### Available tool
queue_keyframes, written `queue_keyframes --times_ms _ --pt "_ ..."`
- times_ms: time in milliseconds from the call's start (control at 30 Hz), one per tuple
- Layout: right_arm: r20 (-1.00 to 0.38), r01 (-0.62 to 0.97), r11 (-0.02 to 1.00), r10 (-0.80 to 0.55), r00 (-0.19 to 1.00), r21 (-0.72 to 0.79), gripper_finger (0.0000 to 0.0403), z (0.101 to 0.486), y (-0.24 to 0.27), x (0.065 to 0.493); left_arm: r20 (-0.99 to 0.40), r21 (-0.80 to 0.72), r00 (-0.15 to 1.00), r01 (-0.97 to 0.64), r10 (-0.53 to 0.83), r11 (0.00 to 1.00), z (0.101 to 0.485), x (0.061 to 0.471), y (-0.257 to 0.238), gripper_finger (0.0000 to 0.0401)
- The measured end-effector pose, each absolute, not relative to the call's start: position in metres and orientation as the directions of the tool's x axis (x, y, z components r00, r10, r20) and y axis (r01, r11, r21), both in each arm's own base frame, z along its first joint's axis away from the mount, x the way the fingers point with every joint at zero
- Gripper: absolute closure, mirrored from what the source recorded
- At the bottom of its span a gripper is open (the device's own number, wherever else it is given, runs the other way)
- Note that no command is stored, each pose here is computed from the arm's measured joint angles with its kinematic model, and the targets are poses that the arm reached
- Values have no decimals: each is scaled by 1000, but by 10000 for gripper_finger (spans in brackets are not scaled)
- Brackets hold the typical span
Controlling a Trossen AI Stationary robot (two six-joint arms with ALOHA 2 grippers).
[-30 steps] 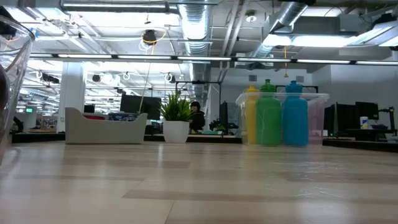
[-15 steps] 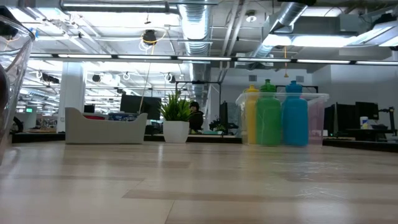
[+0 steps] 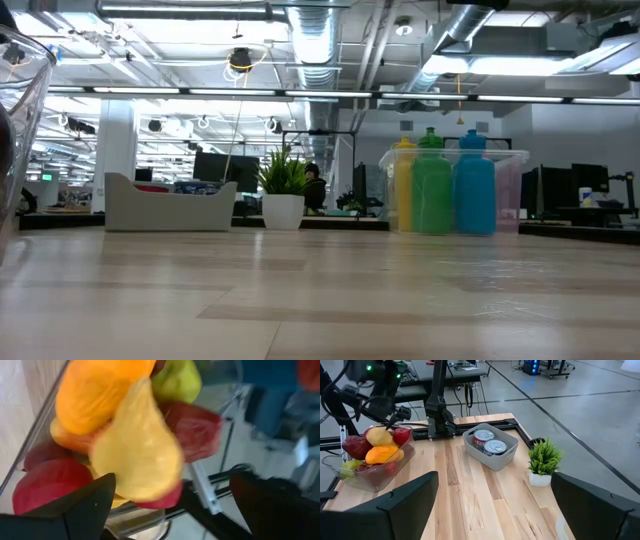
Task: Pick & Place Food Item
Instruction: Put the yellow pear into the bottom transparent bin, then return to Home Position
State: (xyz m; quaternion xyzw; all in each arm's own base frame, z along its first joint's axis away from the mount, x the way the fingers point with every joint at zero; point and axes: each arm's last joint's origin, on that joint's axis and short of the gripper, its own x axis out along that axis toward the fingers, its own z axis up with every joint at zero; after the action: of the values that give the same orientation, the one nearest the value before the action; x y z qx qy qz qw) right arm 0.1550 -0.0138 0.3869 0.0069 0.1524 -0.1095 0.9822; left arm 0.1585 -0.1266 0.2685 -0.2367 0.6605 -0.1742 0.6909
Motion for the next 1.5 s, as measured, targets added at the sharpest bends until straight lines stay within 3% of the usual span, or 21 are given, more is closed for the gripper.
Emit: queue_keyframes --times_ms 100,233,467,633,700,800,933,1100,1367,1500 --pt "-300 217 976 -213 930 -20 23 387 -14 155 -803 -593 129 -82 -582 801 280 153 -117 30" --pt "-303 218 976 -213 929 -19 23 387 -14 155 -776 -615 244 -92 -581 783 294 145 -105 79" --pt "-310 230 973 -219 925 0 23 386 -14 155 -670 -670 498 -86 -551 737 315 146 -84 203" --pt "-306 234 972 -220 926 11 25 386 -14 155 -620 -696 548 -55 -561 716 323 140 -77 301" --pt "-292 238 971 -221 931 22 34 388 -14 155 -608 -700 561 -47 -561 712 326 137 -75 343" --pt "-240 236 971 -222 945 31 74 393 -14 157 -527 -711 672 -14 -520 703 336 137 -71 391" --pt "-142 226 974 -220 965 28 177 402 -14 159 -369 -698 841 31 -397 715 355 135 -59 397" --pt "-38 230 973 -230 973 -9 370 413 -15 154 -196 -690 933 86 -300 719 374 117 -42 400" --pt "64 262 965 -261 963 -16 400 426 -18 127 54 -714 988 140 -146 686 394 68 -17 399" --pt "57 280 960 -279 959 -17 401 425 -18 106 137 -614 989 134 -63 778 398 44 -7 400"
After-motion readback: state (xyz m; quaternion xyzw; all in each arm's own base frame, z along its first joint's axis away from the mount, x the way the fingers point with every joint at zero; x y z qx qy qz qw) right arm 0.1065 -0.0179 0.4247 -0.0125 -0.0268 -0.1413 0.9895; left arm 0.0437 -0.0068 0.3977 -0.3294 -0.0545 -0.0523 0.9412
